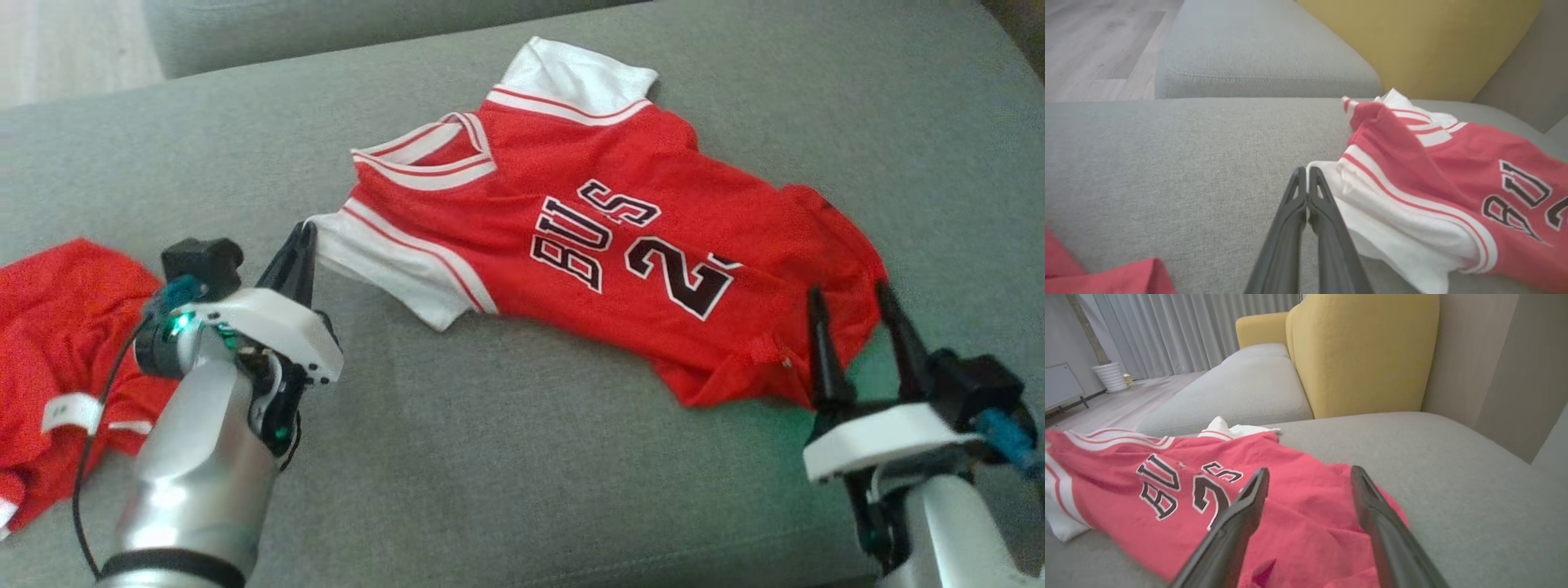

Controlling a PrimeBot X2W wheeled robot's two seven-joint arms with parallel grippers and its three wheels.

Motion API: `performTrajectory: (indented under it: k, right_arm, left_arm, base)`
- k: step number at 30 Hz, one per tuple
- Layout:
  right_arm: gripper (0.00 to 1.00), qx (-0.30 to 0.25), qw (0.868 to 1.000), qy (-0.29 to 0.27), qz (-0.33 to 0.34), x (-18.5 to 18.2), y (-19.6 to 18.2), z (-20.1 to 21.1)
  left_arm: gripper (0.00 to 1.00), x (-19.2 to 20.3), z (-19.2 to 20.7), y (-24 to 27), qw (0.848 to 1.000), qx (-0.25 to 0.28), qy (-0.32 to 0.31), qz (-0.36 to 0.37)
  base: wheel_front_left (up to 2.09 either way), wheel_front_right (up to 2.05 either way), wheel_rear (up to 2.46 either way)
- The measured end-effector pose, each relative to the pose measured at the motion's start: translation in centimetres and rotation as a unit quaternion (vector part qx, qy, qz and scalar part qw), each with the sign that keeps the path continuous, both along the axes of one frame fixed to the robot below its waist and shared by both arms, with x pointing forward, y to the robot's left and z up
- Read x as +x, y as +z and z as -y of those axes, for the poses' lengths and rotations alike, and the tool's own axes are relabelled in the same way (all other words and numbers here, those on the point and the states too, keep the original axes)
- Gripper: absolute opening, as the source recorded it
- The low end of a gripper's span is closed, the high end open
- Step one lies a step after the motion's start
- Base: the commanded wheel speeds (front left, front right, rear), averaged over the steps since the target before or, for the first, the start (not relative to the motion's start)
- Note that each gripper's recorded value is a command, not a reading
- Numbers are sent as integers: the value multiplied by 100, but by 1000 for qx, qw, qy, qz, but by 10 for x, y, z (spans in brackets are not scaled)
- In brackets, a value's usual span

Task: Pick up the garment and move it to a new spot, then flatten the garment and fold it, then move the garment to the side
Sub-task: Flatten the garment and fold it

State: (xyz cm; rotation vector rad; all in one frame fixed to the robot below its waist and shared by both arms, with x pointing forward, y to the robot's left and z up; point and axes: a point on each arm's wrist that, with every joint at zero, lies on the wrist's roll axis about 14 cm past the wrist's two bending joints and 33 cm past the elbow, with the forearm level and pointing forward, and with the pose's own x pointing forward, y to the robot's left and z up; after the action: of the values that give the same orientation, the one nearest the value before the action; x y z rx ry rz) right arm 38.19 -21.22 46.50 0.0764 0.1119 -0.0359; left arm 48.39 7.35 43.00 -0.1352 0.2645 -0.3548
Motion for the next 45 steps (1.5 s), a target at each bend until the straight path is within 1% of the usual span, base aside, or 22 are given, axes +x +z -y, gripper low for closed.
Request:
performTrajectory:
  k: [4,5,9,11,13,19,25,33,34,35,36,37,42,45]
  right_arm:
    - [100,6,999,16,-33,-10,-18,-12]
    - [100,8,999,20,-50,-16,-27,-15]
    - [100,13,995,24,-95,-32,-49,-19]
    - [100,15,993,38,-109,-39,-55,-29]
    - [100,17,992,53,-116,-43,-58,-40]
    - [100,17,992,69,-106,-42,-52,-50]
    - [100,11,988,99,-119,-42,-55,-68]
    - [100,-6,983,113,-143,-44,-64,-74]
    - [80,-9,982,114,-148,-45,-66,-73]
    - [26,-9,981,113,-155,-46,-69,-73]
    - [26,-9,981,114,-159,-47,-71,-73]
    - [0,-9,980,113,-161,-47,-72,-73]
    - [0,-6,983,99,-156,-46,-69,-64]
    - [0,14,988,82,-130,-41,-55,-56]
  left_arm:
    - [0,-6,-11,14,999,-24,21,25]
    - [0,-9,-16,19,998,-33,33,34]
    - [0,-16,-19,26,997,-41,40,49]
    - [0,-18,-20,30,997,-42,42,55]
    - [0,-21,-21,33,996,-46,45,58]
    - [0,-26,-21,36,996,-44,45,58]
    - [0,-27,-24,41,996,-46,50,62]
    - [0,-29,-26,40,996,-41,50,59]
    - [0,-30,-25,39,996,-41,49,58]
    - [0,-31,-25,38,996,-40,48,57]
    - [0,-31,-25,37,997,-40,48,56]
    - [0,-31,-25,38,997,-39,47,56]
    - [0,-31,-26,41,996,-39,49,61]
    - [0,-33,-27,47,995,-47,52,66]
  base:
    - [0,0,0]
    - [0,0,0]
    - [0,0,0]
    - [0,0,0]
    - [0,0,0]
    - [0,0,0]
    - [0,0,0]
    - [0,0,0]
    - [0,0,0]
    - [0,0,0]
    - [0,0,0]
    - [0,0,0]
    - [0,0,0]
    - [0,0,0]
